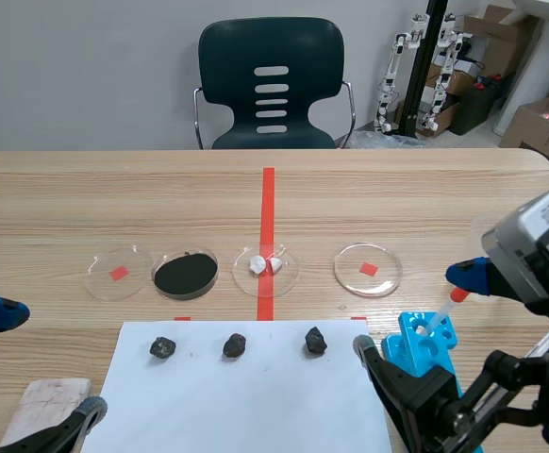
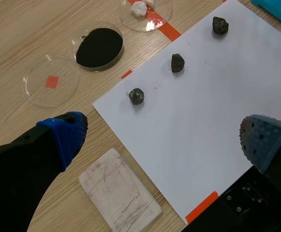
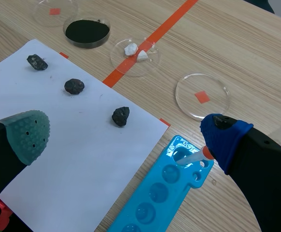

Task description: Pick up the left mineral with the left hand

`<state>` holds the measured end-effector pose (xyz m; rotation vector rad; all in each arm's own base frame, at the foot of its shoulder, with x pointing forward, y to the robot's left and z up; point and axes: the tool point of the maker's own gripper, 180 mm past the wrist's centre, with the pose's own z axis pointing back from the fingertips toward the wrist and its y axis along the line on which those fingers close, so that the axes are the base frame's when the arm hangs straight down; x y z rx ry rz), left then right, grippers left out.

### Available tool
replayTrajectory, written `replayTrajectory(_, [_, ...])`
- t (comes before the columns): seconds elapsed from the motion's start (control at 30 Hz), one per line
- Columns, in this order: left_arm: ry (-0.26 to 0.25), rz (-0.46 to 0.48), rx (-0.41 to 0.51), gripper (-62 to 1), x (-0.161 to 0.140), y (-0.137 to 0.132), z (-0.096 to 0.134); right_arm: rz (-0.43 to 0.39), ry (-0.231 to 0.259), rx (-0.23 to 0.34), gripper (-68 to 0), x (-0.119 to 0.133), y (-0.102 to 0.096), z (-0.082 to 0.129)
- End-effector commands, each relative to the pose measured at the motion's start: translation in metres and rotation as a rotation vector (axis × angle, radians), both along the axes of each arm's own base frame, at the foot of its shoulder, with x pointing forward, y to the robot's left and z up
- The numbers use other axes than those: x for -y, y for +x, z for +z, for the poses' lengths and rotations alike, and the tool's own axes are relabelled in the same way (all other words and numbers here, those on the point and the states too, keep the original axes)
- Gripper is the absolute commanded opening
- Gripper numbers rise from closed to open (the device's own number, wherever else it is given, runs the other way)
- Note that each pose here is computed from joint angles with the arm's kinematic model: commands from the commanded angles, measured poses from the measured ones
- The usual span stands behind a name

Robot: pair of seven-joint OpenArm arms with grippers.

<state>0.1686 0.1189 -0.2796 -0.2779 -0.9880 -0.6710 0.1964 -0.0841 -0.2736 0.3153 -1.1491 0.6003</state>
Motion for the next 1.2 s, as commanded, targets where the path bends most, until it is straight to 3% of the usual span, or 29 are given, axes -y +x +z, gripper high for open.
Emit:
replayTrajectory(0.0, [-0.021,0.005,0.011,1.4,0.003,0.0,0.004,0.001,0.011,0.048,0.4,0.0,0.007,0.015])
replayTrajectory(0.6, [-0.034,0.008,0.02,1.4,0.004,0.004,0.006,0.001,0.011,0.048,0.4,0.0,0.007,0.015])
replayTrajectory(0.7, [-0.04,0.043,0.021,1.4,0.0,0.007,0.007,0.001,0.011,0.048,0.4,0.0,0.007,0.015])
replayTrajectory(0.9, [-0.071,0.1,-0.061,1.4,0.0,0.005,-0.002,0.001,0.011,0.048,0.4,0.0,0.007,0.015])
replayTrajectory(1.17, [-0.042,0.192,-0.216,1.4,0.001,0.012,-0.031,0.001,0.011,0.048,0.4,0.0,0.007,0.015])
